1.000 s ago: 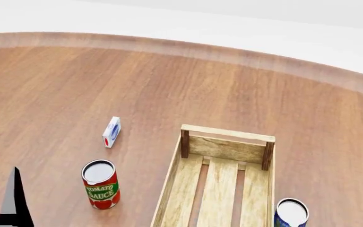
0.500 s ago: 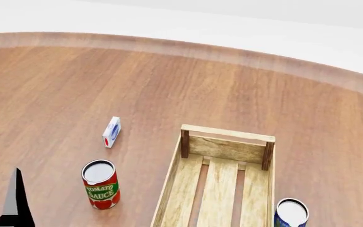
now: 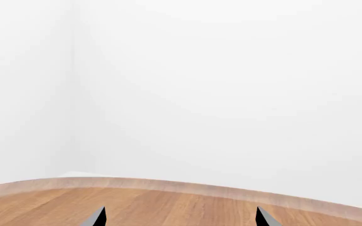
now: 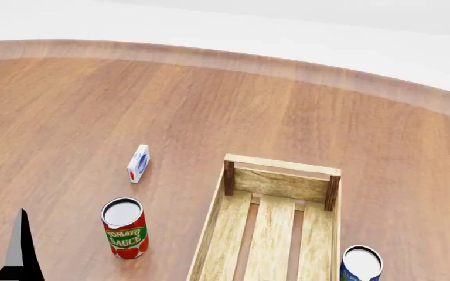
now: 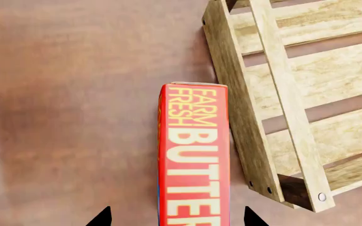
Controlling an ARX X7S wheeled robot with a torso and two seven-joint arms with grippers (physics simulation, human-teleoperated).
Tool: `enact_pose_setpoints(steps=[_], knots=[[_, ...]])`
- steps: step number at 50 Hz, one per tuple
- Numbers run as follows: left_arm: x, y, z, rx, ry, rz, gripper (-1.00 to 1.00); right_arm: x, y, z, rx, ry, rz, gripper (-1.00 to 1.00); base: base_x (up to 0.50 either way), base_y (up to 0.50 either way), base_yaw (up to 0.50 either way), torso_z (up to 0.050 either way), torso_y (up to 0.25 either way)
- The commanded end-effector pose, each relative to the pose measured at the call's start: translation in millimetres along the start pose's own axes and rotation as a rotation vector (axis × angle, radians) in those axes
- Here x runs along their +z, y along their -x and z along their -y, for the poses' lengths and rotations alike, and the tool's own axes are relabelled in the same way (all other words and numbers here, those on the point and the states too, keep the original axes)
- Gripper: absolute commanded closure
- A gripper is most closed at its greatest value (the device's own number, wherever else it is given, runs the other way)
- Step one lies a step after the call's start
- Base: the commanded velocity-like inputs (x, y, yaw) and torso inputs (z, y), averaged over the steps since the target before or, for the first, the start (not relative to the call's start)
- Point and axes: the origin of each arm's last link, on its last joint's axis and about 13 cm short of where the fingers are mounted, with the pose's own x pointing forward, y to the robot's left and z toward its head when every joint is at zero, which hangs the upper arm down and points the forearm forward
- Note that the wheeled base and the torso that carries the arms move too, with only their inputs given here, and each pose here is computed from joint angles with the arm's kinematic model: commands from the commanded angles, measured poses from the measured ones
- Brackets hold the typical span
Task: Pick up the butter and put it in the tray.
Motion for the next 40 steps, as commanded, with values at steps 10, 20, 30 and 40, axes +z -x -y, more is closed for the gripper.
enact_pose_setpoints(steps=[10,20,30,40], knots=[[-1,0,-0.3,0.002,-0.001,-0.001,-1.0,-9,-16,-2.5,0.009,-0.013,0.002,-1.0,0.0,0.0,0.0,0.0,0.0],[0,0,-0.3,0.0,-0.001,-0.002,-1.0,-18,-21,-4.2,0.009,-0.046,0.002,-1.0,0.0,0.0,0.0,0.0,0.0],[-1,0,0.3,-0.002,-0.001,-0.004,-1.0,-22,-16,-5.3,-0.009,-0.067,-0.005,-1.0,0.0,0.0,0.0,0.0,0.0],[-1,0,0.1,-0.001,-0.003,-0.005,-1.0,-24,-19,-6.1,-0.008,-0.072,-0.008,-1.0,0.0,0.0,0.0,0.0,0.0]])
